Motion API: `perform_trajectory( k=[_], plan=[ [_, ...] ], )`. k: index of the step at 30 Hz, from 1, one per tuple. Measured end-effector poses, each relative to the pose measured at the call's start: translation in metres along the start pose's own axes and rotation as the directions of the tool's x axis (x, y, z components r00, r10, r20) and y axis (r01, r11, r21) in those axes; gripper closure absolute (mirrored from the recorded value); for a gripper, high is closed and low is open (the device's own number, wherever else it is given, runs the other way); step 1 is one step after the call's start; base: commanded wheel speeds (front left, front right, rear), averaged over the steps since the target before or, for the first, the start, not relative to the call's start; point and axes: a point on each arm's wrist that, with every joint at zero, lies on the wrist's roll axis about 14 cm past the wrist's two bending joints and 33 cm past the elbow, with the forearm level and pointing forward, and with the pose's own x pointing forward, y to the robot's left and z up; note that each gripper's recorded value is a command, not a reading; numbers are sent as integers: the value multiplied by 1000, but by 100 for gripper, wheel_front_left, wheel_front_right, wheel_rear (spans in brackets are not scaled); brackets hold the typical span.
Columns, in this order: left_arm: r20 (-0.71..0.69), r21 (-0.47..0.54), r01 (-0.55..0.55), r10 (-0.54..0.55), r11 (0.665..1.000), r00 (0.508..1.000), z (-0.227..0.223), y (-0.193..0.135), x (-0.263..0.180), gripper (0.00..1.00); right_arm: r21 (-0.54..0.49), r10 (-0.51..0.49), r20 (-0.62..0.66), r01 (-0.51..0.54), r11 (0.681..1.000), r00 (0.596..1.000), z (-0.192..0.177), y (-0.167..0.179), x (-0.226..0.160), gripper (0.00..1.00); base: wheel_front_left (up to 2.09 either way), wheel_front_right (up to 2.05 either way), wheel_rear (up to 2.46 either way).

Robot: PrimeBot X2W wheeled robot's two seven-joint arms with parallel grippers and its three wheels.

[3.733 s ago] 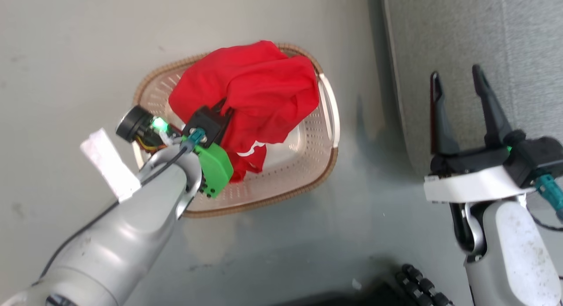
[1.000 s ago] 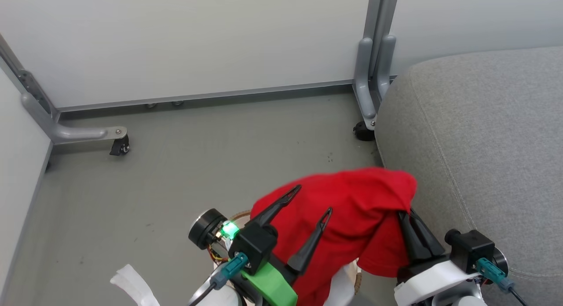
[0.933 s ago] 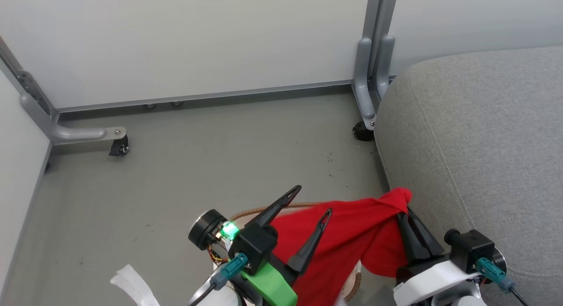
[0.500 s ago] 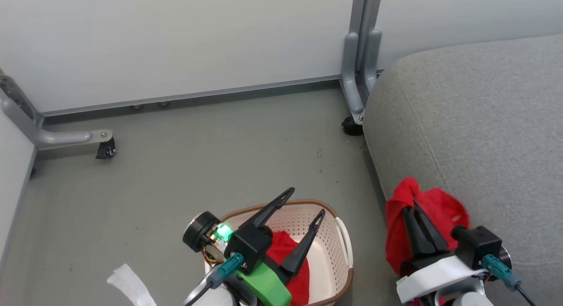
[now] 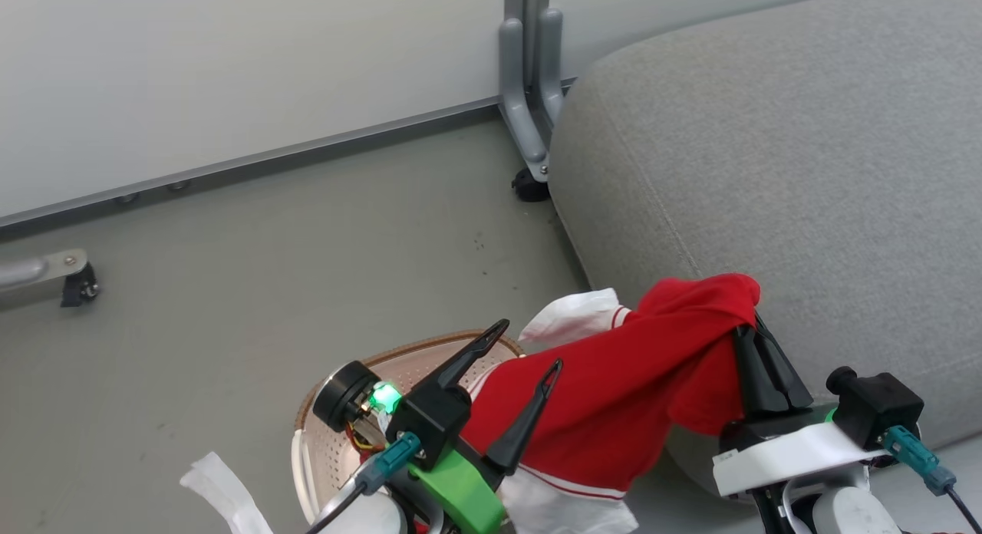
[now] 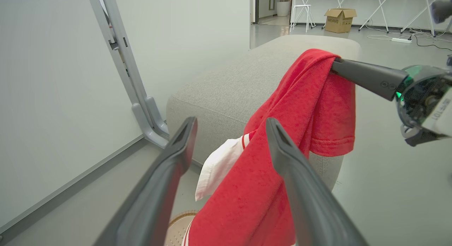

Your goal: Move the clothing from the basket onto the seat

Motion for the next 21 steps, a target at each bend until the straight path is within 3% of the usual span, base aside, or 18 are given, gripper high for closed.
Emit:
perform_trajectory(
  k=[8,12,17,21],
  plan=[
    [-19,-30,120,-121,992,992,-10,-19,25,0,-18,-102,31,103,995,994,14,-30,-11,100,0,0,0],
    [-15,-45,195,-196,980,980,-15,-28,41,0,-66,-133,80,138,988,988,31,-44,1,100,0,0,0],
    [-21,-59,251,-253,966,967,-24,-29,53,0,-177,-112,245,158,971,963,87,-59,43,100,0,0,0],
    [-38,-81,264,-268,961,963,-38,-19,60,0,-254,-96,421,219,942,902,152,-82,81,100,0,0,0]
  ],
)
